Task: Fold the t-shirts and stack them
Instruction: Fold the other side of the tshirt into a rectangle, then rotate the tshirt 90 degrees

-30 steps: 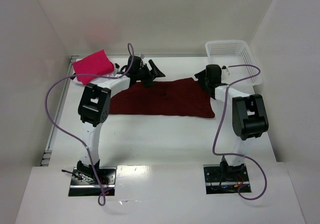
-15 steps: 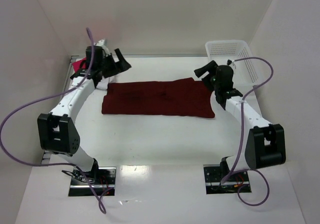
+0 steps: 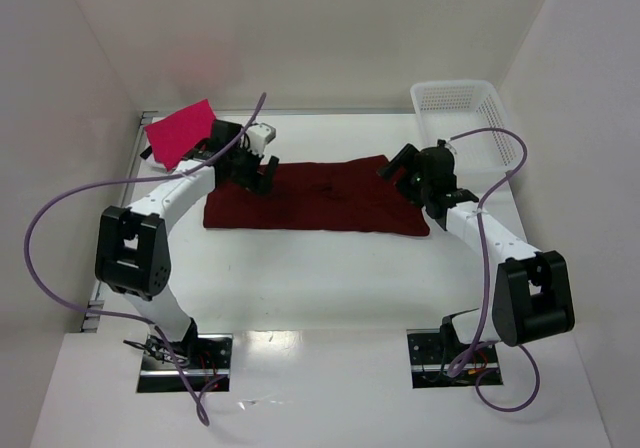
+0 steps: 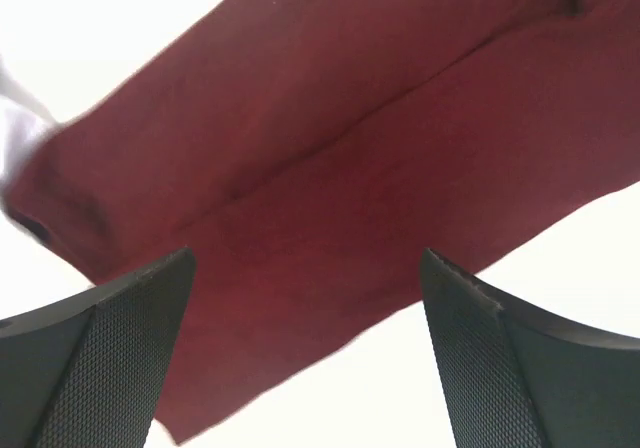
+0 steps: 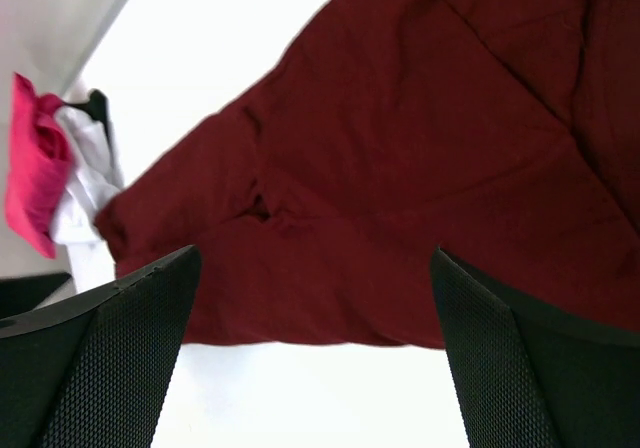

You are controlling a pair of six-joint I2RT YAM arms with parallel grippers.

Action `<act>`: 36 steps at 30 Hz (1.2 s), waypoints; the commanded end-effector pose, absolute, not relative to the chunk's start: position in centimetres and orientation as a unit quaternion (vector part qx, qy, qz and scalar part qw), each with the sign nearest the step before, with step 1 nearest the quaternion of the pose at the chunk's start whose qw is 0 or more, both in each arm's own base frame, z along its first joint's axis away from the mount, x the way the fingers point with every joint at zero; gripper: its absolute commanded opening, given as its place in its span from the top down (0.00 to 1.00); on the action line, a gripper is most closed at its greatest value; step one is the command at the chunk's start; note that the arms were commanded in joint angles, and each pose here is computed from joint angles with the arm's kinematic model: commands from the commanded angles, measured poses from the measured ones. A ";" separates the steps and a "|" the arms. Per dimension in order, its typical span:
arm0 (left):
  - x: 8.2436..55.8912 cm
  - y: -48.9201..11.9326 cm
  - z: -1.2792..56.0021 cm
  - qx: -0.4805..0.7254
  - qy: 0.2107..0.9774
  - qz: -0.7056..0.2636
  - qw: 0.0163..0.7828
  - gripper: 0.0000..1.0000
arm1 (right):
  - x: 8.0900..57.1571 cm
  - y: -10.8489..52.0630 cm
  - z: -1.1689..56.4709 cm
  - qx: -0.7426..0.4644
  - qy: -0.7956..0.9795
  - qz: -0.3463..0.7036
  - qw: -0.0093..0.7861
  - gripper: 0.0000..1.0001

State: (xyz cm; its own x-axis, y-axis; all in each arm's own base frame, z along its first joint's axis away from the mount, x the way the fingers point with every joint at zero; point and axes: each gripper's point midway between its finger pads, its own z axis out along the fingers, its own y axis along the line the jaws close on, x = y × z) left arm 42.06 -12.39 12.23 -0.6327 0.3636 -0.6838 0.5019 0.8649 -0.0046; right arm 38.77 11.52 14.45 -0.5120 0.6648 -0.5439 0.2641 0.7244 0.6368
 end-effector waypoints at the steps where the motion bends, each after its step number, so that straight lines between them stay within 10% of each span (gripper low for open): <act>1: 44.4 -10.6 11.5 0.331 0.866 -0.039 0.373 0.00 | 38.6 11.8 15.8 0.255 0.838 0.244 0.415 0.00; 17: 44.1 -12.2 1.2 0.367 0.903 -0.005 0.224 0.00 | 39.2 12.0 15.0 0.256 0.845 0.241 0.404 0.00; 36: 27.5 -17.1 0.6 0.225 0.970 -0.071 0.058 0.00 | 40.9 14.0 7.6 0.234 0.893 0.206 0.326 0.00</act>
State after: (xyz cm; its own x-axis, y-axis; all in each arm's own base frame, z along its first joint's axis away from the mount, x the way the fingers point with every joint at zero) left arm 33.61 -16.32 1.62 -0.8267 0.4702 -0.3090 0.4964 0.8681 -0.0069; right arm 39.97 12.77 7.24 -0.6572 0.5905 -0.4685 0.3262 0.7831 0.5295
